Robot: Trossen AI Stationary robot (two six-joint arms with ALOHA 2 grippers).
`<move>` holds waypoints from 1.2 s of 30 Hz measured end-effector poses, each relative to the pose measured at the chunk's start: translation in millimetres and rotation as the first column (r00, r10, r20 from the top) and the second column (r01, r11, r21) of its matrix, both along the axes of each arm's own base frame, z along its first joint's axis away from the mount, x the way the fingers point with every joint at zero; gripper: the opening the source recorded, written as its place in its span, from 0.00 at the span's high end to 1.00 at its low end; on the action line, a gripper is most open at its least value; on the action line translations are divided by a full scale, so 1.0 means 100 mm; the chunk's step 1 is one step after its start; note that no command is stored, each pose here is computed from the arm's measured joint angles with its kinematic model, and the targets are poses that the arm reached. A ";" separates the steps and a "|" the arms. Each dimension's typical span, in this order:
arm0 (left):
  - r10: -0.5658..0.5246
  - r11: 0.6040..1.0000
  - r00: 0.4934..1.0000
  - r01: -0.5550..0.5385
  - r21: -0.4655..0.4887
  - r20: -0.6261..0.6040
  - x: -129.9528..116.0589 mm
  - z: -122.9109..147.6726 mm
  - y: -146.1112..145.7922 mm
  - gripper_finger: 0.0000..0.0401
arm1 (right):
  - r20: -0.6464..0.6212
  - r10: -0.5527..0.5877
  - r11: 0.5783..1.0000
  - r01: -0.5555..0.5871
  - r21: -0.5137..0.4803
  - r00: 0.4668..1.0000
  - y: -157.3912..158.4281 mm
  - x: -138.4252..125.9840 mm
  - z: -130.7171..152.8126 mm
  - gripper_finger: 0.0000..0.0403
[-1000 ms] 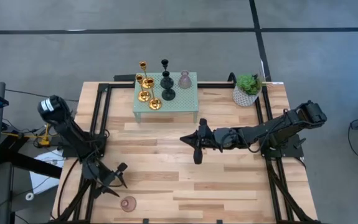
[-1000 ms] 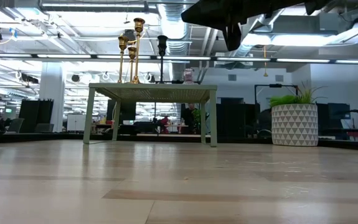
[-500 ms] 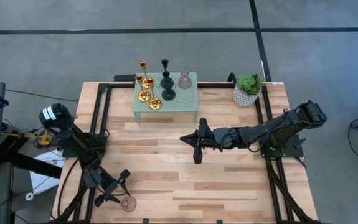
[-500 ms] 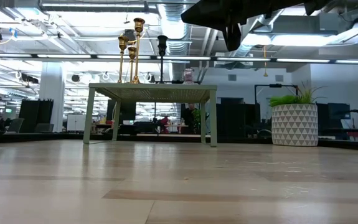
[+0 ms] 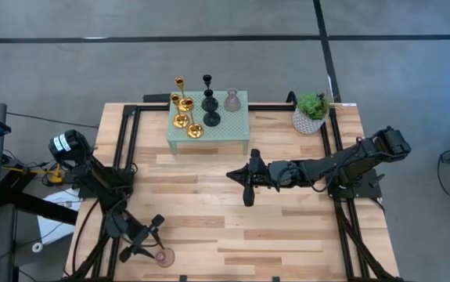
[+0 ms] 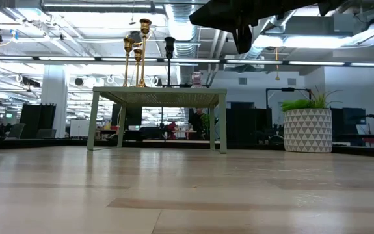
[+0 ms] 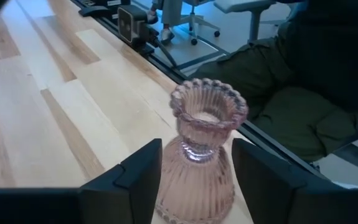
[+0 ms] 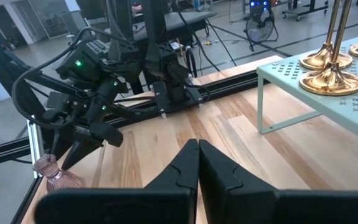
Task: Pick & Place candle stick holders
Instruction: Put the purple glass candle holder on the shelf aligned with the other purple glass candle holder
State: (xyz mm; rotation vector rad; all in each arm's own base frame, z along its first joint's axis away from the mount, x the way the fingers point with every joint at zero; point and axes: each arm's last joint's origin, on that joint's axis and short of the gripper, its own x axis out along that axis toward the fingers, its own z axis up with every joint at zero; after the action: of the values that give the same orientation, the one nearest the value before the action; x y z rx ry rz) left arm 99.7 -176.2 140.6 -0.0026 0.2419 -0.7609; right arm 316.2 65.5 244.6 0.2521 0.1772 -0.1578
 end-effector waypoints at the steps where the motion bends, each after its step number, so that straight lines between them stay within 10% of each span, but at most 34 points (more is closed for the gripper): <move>1: 0.009 1.000 1.000 -0.009 0.000 0.001 0.01 0.00 0.00 0.51 | 0.000 0.000 1.000 0.000 0.000 1.000 0.00 0.00 0.00 1.00; 20: 0.022 0.999 1.000 -0.022 -0.024 -0.018 0.14 0.03 -0.05 0.25 | -0.001 0.020 1.000 -0.020 0.000 1.000 0.06 -0.01 0.00 1.00; 36: 0.042 0.999 0.999 -0.042 0.000 -0.004 0.28 0.04 -0.21 0.31 | -0.001 0.033 0.999 -0.033 -0.001 0.999 0.10 -0.02 0.00 1.00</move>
State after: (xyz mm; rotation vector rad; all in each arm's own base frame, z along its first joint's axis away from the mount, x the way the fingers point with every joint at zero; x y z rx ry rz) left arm 127.6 -197.1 145.1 -0.0096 0.2446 -0.7194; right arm 313.9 76.0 244.5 0.2482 0.1825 -0.1252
